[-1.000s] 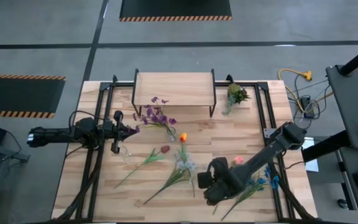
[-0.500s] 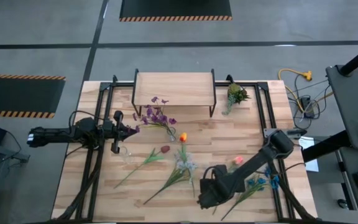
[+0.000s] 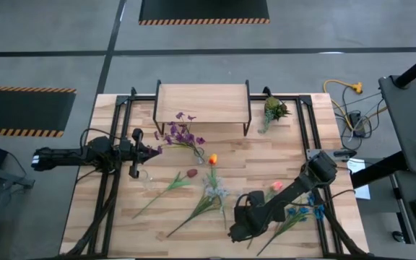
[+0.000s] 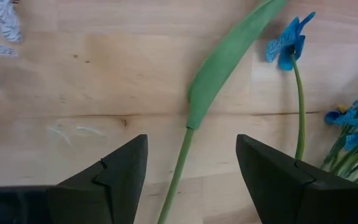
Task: Pick and place flowers into a vace then onto a shelf
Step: Put the pink flower into the right transparent vase
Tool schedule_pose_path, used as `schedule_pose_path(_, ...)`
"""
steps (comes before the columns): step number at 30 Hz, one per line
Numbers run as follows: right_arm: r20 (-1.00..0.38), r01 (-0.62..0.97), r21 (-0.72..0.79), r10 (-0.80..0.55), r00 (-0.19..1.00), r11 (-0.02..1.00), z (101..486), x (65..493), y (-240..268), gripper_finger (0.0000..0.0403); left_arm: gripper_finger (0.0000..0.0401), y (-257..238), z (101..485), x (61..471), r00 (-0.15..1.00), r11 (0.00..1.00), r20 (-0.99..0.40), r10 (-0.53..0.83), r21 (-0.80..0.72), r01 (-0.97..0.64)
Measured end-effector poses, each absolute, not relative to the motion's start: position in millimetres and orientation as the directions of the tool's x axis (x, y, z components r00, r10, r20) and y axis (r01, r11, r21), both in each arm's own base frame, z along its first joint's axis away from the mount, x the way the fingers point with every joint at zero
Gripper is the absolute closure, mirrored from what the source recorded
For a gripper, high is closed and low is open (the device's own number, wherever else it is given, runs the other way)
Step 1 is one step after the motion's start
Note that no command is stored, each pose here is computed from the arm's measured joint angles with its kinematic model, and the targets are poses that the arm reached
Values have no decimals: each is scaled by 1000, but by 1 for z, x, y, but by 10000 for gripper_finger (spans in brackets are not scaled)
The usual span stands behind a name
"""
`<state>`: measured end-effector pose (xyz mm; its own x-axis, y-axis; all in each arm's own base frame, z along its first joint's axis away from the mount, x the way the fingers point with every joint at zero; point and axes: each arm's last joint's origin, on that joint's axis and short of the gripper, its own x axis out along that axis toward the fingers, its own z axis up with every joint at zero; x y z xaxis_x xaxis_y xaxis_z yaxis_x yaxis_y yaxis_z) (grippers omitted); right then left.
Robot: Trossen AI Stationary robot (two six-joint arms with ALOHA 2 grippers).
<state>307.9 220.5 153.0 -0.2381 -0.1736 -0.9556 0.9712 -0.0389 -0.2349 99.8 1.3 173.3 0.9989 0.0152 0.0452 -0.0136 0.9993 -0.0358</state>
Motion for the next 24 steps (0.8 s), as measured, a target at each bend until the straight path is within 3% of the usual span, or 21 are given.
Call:
schedule_pose_path(17, -958, 972, -221, -170, -232, -78, 135, 301, 216, 168, 401, 1, 173, 100, 999, 999, 45, 15, -36, -13)
schedule_pose_path(24, -966, 975, -210, -138, -219, -77, 132, 303, 217, 209, 401, 1, 173, 100, 999, 999, 45, 15, -36, -13)
